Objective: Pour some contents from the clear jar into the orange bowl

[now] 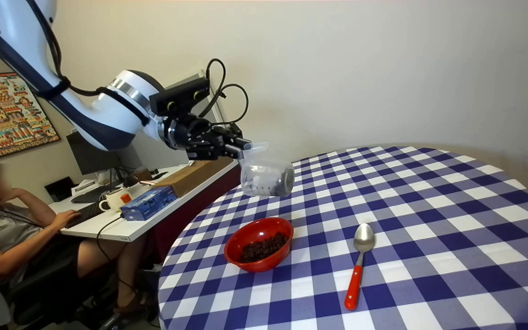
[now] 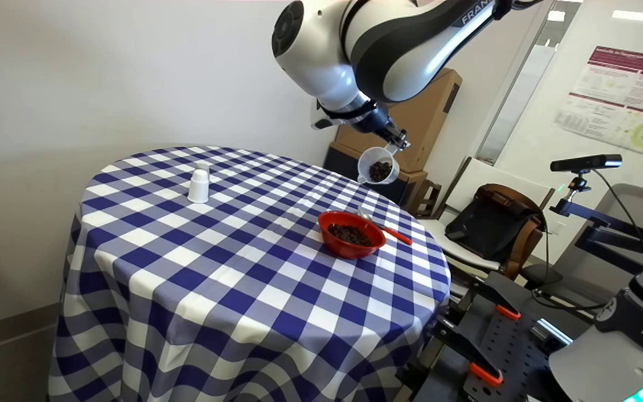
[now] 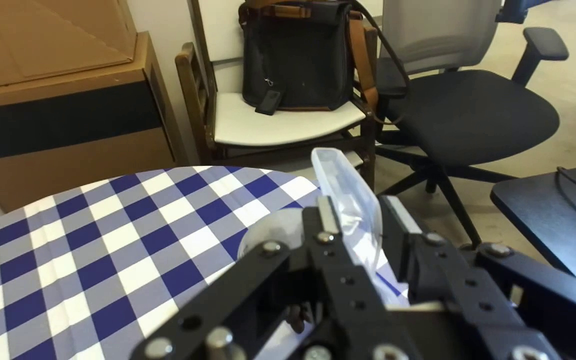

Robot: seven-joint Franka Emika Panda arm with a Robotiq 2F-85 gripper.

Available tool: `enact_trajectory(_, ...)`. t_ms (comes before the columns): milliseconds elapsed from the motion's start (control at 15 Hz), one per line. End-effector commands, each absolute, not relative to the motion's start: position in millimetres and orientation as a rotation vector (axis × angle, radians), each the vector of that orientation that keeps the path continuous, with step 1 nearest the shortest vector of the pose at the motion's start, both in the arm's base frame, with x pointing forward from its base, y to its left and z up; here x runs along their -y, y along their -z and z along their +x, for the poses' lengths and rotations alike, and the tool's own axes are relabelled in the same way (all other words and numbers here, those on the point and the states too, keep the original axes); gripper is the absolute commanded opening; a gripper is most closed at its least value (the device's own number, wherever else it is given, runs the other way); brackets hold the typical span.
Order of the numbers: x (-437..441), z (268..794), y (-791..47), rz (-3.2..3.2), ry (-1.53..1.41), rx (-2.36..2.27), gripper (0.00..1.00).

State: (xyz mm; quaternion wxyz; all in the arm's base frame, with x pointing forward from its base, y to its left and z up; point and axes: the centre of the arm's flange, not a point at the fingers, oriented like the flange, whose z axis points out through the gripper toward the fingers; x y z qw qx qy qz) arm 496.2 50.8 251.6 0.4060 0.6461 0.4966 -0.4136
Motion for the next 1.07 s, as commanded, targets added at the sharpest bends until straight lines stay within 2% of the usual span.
enact_trajectory(0,-54.0,486.4,-251.1,1.525,1.032,-1.278,0.07)
enact_trajectory(1000,-84.2,467.9,-246.5,1.185,0.902,-1.389,0.07)
